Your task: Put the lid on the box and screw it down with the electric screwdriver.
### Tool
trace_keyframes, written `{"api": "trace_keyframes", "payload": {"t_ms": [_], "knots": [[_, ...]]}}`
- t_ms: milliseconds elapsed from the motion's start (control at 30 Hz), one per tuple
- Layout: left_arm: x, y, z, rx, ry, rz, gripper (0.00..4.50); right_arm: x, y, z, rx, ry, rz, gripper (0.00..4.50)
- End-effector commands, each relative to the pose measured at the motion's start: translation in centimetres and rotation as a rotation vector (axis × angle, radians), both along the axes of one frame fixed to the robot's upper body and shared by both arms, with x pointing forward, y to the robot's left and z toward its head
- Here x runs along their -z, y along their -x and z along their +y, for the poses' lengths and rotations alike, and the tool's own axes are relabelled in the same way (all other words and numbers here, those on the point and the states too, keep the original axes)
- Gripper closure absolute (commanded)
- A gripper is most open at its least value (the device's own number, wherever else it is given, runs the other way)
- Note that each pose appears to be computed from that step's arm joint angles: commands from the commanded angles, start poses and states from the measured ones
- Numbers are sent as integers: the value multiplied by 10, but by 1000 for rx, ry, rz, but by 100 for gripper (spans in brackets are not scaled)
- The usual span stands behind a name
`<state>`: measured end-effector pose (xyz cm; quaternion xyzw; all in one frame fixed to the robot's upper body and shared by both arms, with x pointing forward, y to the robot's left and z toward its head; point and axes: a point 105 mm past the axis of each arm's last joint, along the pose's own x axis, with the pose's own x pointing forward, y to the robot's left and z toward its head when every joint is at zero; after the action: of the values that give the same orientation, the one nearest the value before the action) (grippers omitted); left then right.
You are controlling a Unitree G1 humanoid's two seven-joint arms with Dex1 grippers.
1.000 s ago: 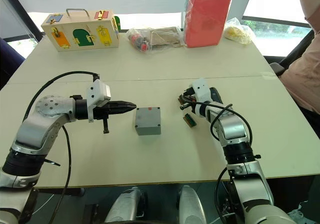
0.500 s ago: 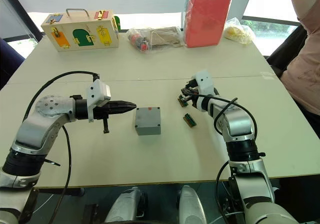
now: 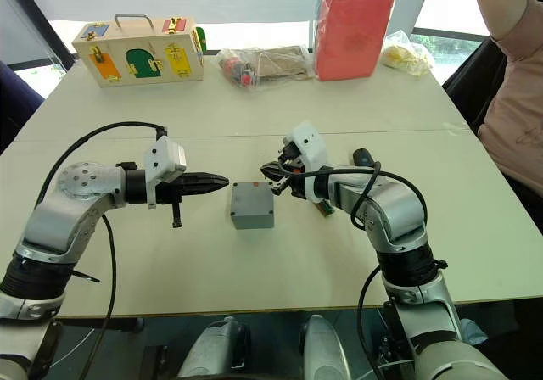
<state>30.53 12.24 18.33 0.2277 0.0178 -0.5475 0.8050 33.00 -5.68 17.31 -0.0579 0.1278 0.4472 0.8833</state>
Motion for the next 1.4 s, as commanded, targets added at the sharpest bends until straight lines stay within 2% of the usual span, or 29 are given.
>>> {"api": "trace_keyframes", "payload": {"t_ms": [33,533,800,933,1000,1033,1100,1200,1400], "knots": [[-9,5,-1,13,-1,-42,450,-2,-1,-2,-2,34,-41,443],[-9,6,-2,12,0,-44,450,6,-6,-4,0,68,-48,443],[-9,6,-4,14,2,-44,450,20,-3,-1,-17,114,-36,443],[-8,6,-4,14,1,-43,450,20,-1,-1,-28,110,-28,334],[-9,6,-6,17,4,-41,450,15,0,-4,-33,109,-37,240],[-9,7,-7,21,6,-40,450,10,0,-7,-31,112,-55,214],[-8,8,-9,31,10,-35,450,-3,0,-16,-18,109,-87,121],[-9,8,-14,50,20,-33,450,-25,-4,-42,64,112,-122,31],[-21,10,-24,121,52,-54,450,-40,-4,-120,321,298,34,31]]}}
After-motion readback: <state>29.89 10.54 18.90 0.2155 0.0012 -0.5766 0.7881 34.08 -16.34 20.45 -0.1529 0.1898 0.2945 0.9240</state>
